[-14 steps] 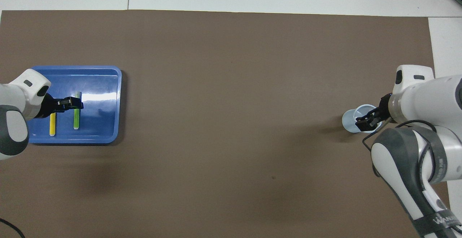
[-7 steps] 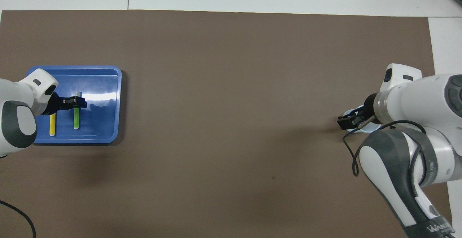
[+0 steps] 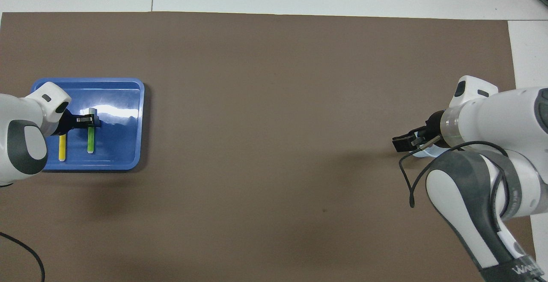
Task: Transfer and insert pens with both arms
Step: 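Grasp the green pen with the left gripper while the right gripper withdraws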
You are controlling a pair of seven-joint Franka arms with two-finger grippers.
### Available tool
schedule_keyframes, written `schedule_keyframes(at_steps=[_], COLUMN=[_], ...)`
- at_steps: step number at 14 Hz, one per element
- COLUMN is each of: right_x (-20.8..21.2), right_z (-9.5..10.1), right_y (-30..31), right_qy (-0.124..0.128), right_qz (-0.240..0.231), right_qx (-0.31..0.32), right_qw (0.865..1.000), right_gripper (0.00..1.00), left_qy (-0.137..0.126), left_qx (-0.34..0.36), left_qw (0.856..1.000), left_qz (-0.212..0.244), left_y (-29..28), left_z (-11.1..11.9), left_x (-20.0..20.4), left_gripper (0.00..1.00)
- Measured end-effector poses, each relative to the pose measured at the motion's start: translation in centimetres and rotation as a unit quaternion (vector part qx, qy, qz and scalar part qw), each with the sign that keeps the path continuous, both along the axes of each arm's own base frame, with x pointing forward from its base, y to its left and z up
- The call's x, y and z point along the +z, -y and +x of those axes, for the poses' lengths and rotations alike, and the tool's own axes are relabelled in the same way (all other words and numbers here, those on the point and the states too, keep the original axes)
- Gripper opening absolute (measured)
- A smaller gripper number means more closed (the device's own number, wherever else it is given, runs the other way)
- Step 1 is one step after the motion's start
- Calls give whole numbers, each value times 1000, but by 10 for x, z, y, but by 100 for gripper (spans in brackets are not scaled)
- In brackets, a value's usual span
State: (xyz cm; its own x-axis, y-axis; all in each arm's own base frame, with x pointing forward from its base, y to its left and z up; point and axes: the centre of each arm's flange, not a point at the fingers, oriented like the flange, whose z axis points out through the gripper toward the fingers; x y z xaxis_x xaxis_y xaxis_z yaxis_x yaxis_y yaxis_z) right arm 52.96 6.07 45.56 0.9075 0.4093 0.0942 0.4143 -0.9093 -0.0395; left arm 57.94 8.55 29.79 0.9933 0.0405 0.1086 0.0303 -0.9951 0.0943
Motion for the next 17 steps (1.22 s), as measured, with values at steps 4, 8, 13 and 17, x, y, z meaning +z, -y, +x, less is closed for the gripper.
schedule_keyframes(at_steps=[4, 8, 13, 17], right_x=[0, 2, 2, 3], right_z=[-2, -3, -4, -5], right_y=[-14, -22, -26, -33], right_qy=[-9, -15, -30, -50], right_qz=[18, 37, 67, 111], right_qx=[-35, -71, -126, -189], right_qw=[999, 997, 989, 974], right_gripper=[100, 100, 100, 100], left_qy=[2, -7, -49, -76], left_qx=[-3, -3, -3, 18], left_qw=[1000, 1000, 999, 997], left_qz=[0, -3, -17, -28], left_y=[3, 2, 1, 6], left_z=[1, 2, 10, 20], left_x=[3, 4, 24, 54], left_gripper=[19, 18, 18, 18])
